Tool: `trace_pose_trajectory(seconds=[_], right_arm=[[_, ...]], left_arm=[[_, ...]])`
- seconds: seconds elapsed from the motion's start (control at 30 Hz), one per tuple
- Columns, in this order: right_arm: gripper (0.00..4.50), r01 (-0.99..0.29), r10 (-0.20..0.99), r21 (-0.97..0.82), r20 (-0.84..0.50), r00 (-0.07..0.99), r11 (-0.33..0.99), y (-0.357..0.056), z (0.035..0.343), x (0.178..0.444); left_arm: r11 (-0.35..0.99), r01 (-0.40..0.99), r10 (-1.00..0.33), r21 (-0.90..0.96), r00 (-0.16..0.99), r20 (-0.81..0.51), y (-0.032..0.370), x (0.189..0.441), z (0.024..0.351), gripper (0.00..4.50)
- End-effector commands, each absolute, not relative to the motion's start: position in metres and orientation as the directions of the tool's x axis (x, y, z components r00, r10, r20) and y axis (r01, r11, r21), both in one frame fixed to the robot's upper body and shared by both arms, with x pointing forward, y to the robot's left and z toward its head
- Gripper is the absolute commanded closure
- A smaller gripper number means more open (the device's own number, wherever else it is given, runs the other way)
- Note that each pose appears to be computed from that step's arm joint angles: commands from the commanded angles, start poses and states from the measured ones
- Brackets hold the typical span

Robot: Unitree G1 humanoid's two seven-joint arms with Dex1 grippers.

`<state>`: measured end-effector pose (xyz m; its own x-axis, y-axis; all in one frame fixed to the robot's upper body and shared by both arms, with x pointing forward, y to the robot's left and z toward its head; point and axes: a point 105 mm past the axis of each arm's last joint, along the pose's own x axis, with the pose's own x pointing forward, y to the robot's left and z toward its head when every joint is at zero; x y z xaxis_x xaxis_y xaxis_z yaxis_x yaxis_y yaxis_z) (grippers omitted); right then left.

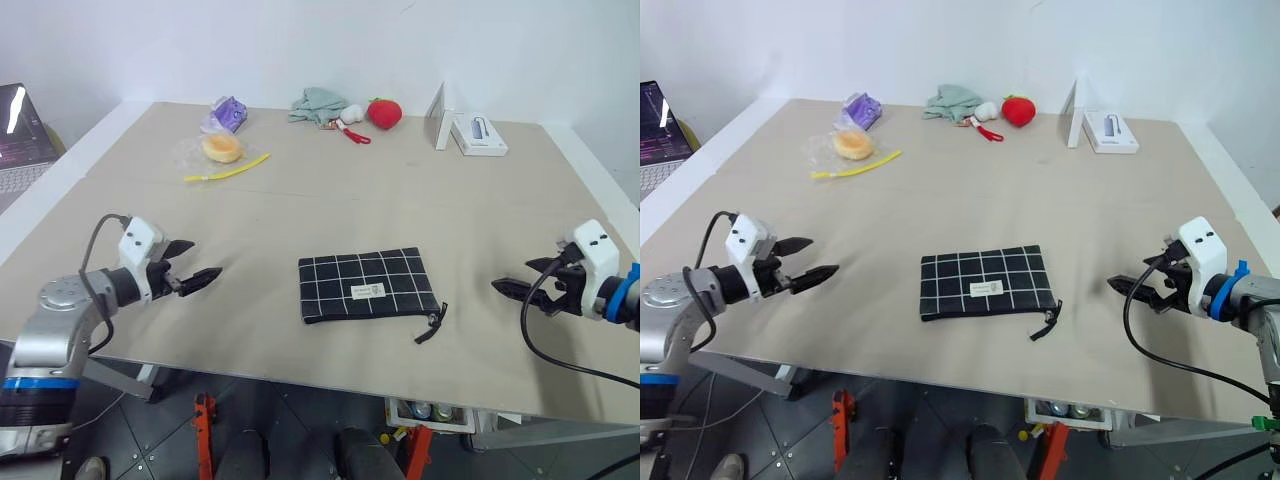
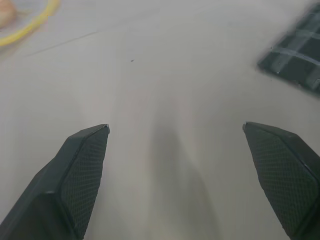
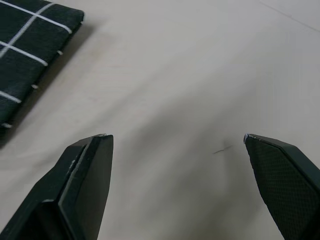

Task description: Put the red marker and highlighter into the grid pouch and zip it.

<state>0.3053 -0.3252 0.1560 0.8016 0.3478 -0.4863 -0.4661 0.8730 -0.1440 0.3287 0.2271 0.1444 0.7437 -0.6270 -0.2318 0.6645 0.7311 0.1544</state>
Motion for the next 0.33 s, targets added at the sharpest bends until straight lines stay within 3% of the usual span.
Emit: trace_pose_trajectory(seconds=[0.03,0.33], right_arm=[[0.00,-0.455,0.347,-0.161,-0.444,0.826,0.876,-0.3298,0.1717,0.3089],[0.00,-0.450,0.352,-0.171,-0.408,0.842,0.877,-0.3262,0.1719,0.3140]], left_arm=[[0.714,0.668,-0.636,0.212,0.744,-0.204,0.2323,0.3266,0.1681,0.07],[0.703,0.677,-0.642,0.219,0.736,-0.216,0.2299,0.3301,0.1715,0.07]])
